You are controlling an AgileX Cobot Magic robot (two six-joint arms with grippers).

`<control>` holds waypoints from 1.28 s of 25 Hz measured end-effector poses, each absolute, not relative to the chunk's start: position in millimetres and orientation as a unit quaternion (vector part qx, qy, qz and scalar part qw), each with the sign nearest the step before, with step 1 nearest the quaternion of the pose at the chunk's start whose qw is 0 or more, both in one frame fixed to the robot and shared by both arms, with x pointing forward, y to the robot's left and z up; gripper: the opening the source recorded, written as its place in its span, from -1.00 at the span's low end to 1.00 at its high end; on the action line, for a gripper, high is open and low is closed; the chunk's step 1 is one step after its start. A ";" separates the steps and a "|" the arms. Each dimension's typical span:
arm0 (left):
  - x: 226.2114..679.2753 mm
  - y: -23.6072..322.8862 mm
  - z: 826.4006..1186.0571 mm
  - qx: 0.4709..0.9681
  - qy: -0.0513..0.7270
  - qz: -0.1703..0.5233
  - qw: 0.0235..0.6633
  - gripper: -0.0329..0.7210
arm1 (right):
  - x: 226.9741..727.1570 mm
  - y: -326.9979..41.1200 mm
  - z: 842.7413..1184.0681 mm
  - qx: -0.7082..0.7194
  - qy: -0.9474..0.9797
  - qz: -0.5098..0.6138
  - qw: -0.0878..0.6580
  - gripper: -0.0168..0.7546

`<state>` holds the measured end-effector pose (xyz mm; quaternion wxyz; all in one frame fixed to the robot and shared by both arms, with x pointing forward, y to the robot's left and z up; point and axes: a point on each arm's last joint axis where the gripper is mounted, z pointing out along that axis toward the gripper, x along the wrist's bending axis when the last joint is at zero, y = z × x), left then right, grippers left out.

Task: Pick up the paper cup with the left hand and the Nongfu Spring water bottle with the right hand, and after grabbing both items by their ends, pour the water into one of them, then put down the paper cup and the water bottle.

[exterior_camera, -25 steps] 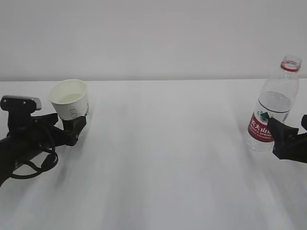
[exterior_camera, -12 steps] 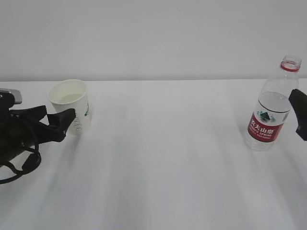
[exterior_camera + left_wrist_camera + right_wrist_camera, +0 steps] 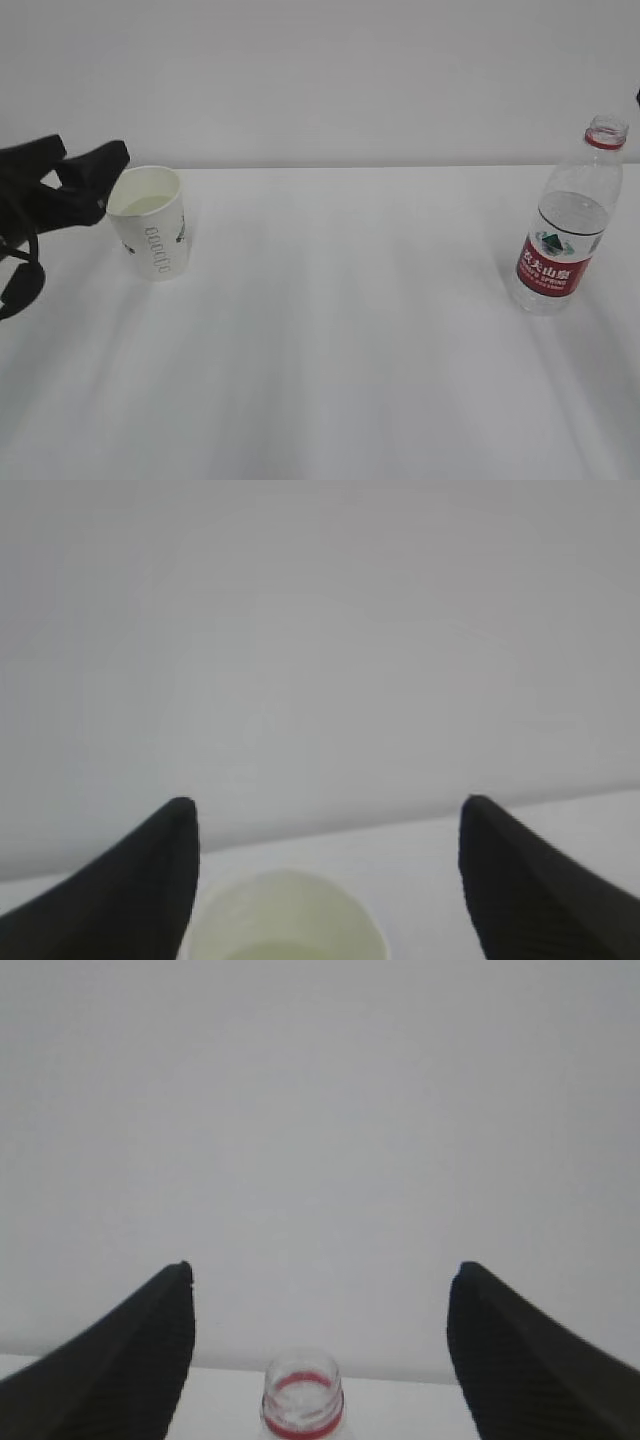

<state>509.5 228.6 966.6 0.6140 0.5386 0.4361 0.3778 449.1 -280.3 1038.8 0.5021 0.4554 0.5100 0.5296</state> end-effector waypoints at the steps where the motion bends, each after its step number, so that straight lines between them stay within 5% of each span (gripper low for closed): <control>1: 507.4 229.1 975.0 0.531 0.428 0.384 0.622 0.64 | 450.0 -280.2 1046.0 0.454 0.508 0.531 0.504 0.58; 12: 478.8 235.4 1040.5 0.469 0.368 0.425 0.681 0.45 | 445.6 -280.3 1121.7 0.445 0.500 0.540 0.510 0.58; 32: 383.5 268.8 1092.5 0.561 0.510 0.376 0.533 0.43 | 366.4 -287.0 1173.2 0.452 0.511 0.532 0.501 0.58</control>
